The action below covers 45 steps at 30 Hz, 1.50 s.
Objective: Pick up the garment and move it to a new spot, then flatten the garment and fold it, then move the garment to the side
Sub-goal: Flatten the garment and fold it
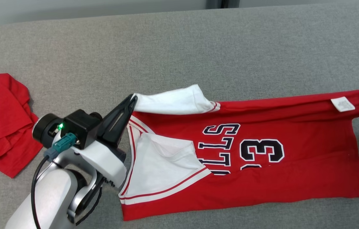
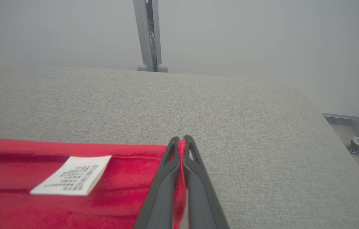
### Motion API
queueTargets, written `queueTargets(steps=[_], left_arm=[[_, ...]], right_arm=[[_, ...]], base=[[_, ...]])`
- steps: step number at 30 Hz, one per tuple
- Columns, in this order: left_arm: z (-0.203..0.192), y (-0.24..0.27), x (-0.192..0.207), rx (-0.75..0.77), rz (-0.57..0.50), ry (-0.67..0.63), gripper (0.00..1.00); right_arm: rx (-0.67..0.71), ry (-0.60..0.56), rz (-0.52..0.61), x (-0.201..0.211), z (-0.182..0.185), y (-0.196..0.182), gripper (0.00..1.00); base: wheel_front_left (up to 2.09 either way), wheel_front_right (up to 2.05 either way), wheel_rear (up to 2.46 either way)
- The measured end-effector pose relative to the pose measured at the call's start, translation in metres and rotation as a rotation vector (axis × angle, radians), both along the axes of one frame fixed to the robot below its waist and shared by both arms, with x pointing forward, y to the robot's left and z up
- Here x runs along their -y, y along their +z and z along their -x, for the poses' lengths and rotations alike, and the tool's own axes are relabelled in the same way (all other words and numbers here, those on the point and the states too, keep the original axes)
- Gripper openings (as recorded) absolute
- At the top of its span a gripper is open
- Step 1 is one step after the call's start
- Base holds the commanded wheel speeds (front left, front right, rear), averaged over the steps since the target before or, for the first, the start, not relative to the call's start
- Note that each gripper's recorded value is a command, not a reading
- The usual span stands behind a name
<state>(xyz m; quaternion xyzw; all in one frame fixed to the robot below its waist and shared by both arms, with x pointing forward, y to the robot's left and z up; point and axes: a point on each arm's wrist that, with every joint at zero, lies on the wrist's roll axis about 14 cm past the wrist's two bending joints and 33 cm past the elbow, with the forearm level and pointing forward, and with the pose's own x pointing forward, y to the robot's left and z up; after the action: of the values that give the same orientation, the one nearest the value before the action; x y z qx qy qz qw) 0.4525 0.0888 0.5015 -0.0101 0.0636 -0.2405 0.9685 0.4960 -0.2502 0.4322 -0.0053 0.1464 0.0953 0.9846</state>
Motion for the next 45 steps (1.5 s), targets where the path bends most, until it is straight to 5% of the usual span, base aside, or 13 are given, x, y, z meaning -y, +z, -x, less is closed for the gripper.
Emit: queueTargets(steps=[36,37,38,39,42,43,44,45], left_arm=[[0.109,-0.046,0.012,-0.362,-0.148,-0.215,0.0],[0.111,-0.048,0.012,-0.374,-0.151,-0.221,0.0],[0.113,-0.048,0.013,-0.382,-0.155,-0.226,0.0],[0.114,-0.049,0.013,-0.389,-0.16,-0.23,0.0],[0.12,-0.053,0.014,-0.417,-0.168,-0.247,0.0],[0.122,-0.055,0.014,-0.431,-0.167,-0.249,0.15],[0.124,-0.057,0.014,-0.446,-0.167,-0.251,0.53],[0.126,-0.058,0.014,-0.461,-0.161,-0.252,0.7]], right_arm=[[-0.22,0.072,-0.091,-0.002,0.087,-0.011,0.0],[-0.229,0.07,-0.096,-0.002,0.088,-0.012,0.18],[-0.24,0.066,-0.105,-0.002,0.09,-0.014,0.75],[-0.252,0.059,-0.119,-0.002,0.091,-0.015,1.0],[-0.273,0.047,-0.164,-0.005,0.094,-0.015,1.0],[-0.273,0.047,-0.176,-0.006,0.094,-0.013,1.0],[-0.274,0.045,-0.19,-0.007,0.093,-0.012,1.0],[-0.279,0.041,-0.2,-0.007,0.093,-0.011,1.0]], base=[[0.0,0.0,0.0],[0.0,0.0,0.0],[0.0,0.0,0.0],[0.0,0.0,0.0],[0.0,0.0,0.0],[0.0,0.0,0.0],[0.0,0.0,0.0],[0.0,0.0,0.0]])
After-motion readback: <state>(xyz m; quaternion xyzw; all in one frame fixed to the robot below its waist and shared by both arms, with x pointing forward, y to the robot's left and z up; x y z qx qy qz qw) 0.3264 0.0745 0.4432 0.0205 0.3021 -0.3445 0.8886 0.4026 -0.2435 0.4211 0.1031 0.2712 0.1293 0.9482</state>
